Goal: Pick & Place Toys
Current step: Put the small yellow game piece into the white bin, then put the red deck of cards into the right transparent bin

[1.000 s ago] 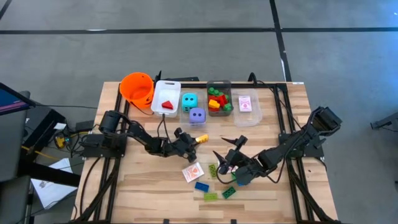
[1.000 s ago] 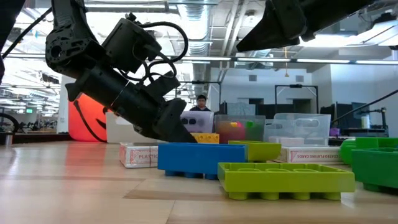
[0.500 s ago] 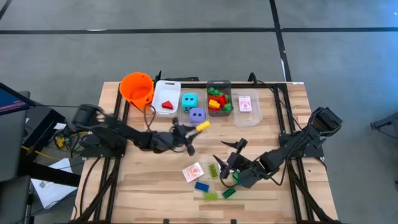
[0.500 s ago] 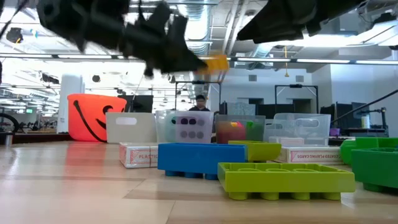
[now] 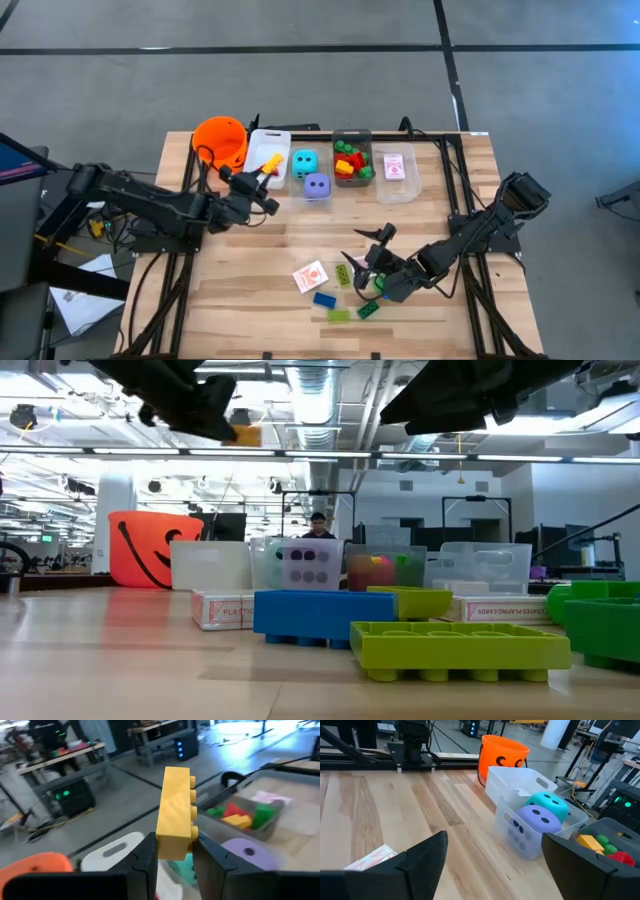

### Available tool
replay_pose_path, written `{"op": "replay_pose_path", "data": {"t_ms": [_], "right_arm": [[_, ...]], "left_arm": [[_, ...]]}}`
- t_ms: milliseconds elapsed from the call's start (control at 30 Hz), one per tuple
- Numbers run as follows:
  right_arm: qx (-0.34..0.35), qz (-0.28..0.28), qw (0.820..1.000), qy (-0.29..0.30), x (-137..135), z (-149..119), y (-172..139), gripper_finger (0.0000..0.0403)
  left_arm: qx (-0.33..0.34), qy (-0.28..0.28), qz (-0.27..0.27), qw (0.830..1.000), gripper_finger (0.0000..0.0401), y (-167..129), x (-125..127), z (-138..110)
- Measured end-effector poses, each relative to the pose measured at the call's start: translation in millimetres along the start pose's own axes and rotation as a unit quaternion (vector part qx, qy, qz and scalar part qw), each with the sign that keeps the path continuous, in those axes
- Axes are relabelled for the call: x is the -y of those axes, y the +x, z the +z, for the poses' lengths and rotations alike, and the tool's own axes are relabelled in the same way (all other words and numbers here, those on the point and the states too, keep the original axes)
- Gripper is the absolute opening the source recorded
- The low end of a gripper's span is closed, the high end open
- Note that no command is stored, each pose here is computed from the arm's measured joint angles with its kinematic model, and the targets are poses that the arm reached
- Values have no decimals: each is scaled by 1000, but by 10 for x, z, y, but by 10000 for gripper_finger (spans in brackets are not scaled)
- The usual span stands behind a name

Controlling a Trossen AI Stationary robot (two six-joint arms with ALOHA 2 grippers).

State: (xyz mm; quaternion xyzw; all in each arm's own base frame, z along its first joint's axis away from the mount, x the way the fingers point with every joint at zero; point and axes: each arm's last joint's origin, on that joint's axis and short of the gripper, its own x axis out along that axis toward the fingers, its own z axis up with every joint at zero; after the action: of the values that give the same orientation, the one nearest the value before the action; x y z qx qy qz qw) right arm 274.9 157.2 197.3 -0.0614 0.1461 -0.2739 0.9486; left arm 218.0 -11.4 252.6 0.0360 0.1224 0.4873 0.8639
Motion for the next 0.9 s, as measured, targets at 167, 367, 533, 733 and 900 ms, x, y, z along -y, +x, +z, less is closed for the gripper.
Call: {"op": "replay_pose_path", "data": {"t_ms": [167,367,533,733,900], "right_arm": [[-5,13,1000,0,-7,-3,0,317],[-5,13,1000,0,-6,-3,1,317],[-6,9,1000,-1,9,1,31,317],[-17,22,1000,0,32,5,94,317],[-22,32,999,-1,37,4,113,317]], "left_arm": [[-30,18,29,999,83,78,-75,-104],[-64,28,68,995,90,222,-119,-237],[-77,46,90,992,188,331,-131,-283],[-83,12,122,989,292,449,-194,-302],[-114,-104,59,986,332,454,-157,-310]]}}
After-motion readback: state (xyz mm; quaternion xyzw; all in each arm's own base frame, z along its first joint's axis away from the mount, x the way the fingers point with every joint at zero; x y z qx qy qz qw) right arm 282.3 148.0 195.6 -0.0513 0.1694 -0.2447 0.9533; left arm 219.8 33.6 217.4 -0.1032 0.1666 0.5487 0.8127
